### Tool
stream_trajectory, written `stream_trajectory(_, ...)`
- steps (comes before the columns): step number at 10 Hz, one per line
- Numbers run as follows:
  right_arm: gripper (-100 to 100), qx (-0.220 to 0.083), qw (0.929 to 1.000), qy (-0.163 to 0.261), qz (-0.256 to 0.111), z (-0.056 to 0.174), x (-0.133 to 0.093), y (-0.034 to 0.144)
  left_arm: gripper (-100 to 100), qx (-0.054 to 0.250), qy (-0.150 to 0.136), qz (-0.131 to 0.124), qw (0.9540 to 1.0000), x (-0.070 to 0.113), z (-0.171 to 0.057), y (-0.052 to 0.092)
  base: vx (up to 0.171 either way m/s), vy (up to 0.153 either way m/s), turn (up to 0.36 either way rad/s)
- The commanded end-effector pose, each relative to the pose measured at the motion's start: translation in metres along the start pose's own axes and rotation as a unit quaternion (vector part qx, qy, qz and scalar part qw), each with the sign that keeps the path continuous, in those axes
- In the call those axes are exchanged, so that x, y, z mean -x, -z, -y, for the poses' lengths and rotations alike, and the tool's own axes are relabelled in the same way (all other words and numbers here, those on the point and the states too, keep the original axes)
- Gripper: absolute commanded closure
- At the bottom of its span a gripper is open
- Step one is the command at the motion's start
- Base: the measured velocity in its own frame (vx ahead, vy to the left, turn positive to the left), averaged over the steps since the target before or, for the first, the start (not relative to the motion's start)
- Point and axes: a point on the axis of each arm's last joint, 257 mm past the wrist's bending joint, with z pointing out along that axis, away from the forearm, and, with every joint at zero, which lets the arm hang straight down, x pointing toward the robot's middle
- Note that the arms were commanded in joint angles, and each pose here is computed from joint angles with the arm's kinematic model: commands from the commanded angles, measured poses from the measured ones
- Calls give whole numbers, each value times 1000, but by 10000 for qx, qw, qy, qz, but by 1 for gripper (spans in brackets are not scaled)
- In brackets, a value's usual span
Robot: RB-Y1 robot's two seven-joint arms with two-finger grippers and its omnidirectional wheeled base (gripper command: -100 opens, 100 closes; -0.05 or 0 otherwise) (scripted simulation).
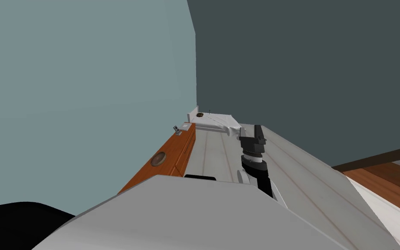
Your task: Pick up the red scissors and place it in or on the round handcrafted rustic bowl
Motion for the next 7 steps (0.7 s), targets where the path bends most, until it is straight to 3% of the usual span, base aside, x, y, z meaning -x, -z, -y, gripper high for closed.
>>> stream_trajectory(1, 0, 0, 10000, 0, 0, 0, 0, 0, 100, 30, -16, 27, 10000, -1, 5, 5, 114, -57, 12)
stream_trajectory(7, 0, 0, 10000, 0, 0, 0, 0, 0, 100, 86, 54, 160, 9998, -5, 30, 30, 105, -42, 11)
